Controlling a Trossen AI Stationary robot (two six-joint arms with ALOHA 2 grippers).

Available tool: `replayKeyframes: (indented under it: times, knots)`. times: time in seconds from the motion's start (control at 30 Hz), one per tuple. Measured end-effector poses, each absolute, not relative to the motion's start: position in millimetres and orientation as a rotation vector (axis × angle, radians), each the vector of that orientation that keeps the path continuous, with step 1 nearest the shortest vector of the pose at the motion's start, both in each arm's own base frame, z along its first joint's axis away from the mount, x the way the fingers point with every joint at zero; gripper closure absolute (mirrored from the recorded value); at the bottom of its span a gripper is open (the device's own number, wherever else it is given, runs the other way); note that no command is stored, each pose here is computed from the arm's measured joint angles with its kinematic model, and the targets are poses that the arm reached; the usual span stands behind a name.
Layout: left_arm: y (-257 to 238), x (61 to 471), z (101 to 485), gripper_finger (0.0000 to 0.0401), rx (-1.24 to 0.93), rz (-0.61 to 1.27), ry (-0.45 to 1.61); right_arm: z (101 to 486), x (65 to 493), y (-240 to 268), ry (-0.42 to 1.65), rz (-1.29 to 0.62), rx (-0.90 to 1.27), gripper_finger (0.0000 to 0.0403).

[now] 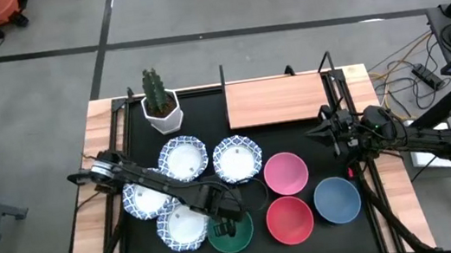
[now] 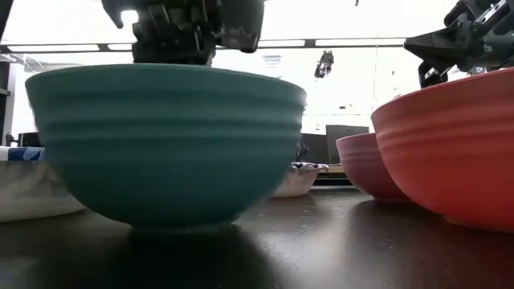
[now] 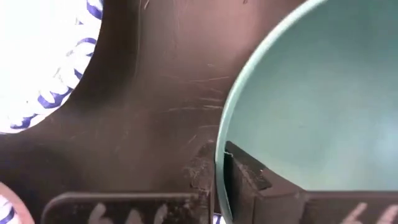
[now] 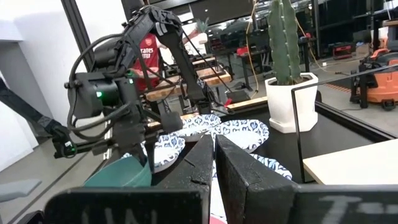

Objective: Place and stack bowls onto a shelf
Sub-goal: Put the green bowl on the shelf

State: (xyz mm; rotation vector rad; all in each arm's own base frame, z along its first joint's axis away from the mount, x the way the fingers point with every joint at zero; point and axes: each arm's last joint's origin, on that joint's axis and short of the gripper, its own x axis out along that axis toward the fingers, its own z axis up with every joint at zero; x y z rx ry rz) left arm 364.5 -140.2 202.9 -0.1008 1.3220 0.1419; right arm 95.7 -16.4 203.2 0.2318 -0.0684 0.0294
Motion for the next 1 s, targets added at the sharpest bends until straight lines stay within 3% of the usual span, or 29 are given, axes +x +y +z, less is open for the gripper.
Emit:
replayKeyframes:
  times: [0.4, 0.73, 1.0]
  knots:
    - [-86.9, 385.0, 283.3, 0.0401, -0.108, 0.224, 1.050, 203.2, 95.7, -16.4, -0.068, 0.029, 0.245, 0.0394]
    - [36.4, 422.4, 358.0, 0.0401, 0.026, 0.409, 0.763, 203.3, 95.7, -16.4, -0.069, 0.029, 0.251, 0.0394]
    - [138.9, 448.9, 367.9, 0.0401, 0.052, 0.571, 0.687, 203.0, 95.7, -16.4, -0.066, 0.029, 0.251, 0.0394]
